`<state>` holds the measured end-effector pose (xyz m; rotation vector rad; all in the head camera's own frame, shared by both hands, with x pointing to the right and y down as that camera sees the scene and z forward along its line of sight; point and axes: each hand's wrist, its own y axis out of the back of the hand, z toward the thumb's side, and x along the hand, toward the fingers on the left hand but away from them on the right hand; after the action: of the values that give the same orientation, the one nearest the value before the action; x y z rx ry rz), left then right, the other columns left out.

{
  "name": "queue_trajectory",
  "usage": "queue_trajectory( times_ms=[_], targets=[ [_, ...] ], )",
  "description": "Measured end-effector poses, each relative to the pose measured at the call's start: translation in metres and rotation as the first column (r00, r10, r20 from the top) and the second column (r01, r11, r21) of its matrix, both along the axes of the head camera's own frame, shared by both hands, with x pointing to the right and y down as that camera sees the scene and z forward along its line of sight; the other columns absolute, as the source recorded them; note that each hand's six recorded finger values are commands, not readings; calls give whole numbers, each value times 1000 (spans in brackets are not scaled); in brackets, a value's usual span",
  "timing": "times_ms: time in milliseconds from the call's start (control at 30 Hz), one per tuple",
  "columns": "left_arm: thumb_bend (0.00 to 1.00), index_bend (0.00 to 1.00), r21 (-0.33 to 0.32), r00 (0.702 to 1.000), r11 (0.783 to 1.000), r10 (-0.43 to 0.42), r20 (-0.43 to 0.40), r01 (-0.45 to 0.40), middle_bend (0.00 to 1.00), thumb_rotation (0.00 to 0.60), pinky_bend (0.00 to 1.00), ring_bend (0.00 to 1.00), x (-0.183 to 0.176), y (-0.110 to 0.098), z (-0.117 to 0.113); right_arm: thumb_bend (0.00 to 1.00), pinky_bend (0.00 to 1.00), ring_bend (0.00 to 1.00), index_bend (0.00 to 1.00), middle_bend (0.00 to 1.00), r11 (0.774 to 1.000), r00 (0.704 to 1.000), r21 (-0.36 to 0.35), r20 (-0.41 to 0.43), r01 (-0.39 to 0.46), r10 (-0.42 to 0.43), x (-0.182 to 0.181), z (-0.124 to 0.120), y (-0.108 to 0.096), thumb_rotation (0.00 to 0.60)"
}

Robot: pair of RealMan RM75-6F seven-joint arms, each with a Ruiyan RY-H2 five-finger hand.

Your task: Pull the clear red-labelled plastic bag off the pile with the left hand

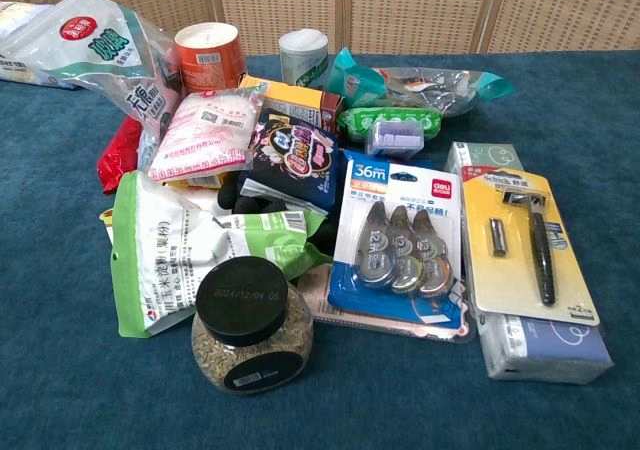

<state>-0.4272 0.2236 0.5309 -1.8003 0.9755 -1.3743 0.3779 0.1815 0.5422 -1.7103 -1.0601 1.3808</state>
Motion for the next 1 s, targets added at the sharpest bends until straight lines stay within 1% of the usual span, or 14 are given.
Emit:
queue_trajectory(
  times_ms=[100,300,433,633,800,1000],
  targets=[
    [258,0,28,1000,999,23,7,-23,1,600,0,1,5,-13,5,117,192,33,0,0,1000,1000,1,-4,-5,5,2,-2,2,598],
    [257,0,92,998,994,58,2,-58,0,600,0,0,19,-44,15,116,192,34,0,0,1000,1000,6,-10,-14,15,7,-7,4,599],
    [258,0,130,996,988,85,32,-88,0,600,0,0,28,-64,24,116,192,33,0,0,1000,1000,16,-12,-17,17,8,-11,5,600],
    [257,0,129,992,985,110,66,-118,0,600,0,0,43,-89,47,116,192,33,0,0,999,1000,28,-20,-19,20,9,-17,5,600],
    [259,0,115,990,985,120,74,-128,0,600,0,0,55,-107,66,117,193,33,0,0,999,999,42,-30,-27,29,12,-22,5,600],
    [258,0,132,982,977,154,111,-168,0,600,0,0,72,-128,80,118,192,34,0,0,997,998,59,-38,-41,43,17,-28,4,600]
  ],
)
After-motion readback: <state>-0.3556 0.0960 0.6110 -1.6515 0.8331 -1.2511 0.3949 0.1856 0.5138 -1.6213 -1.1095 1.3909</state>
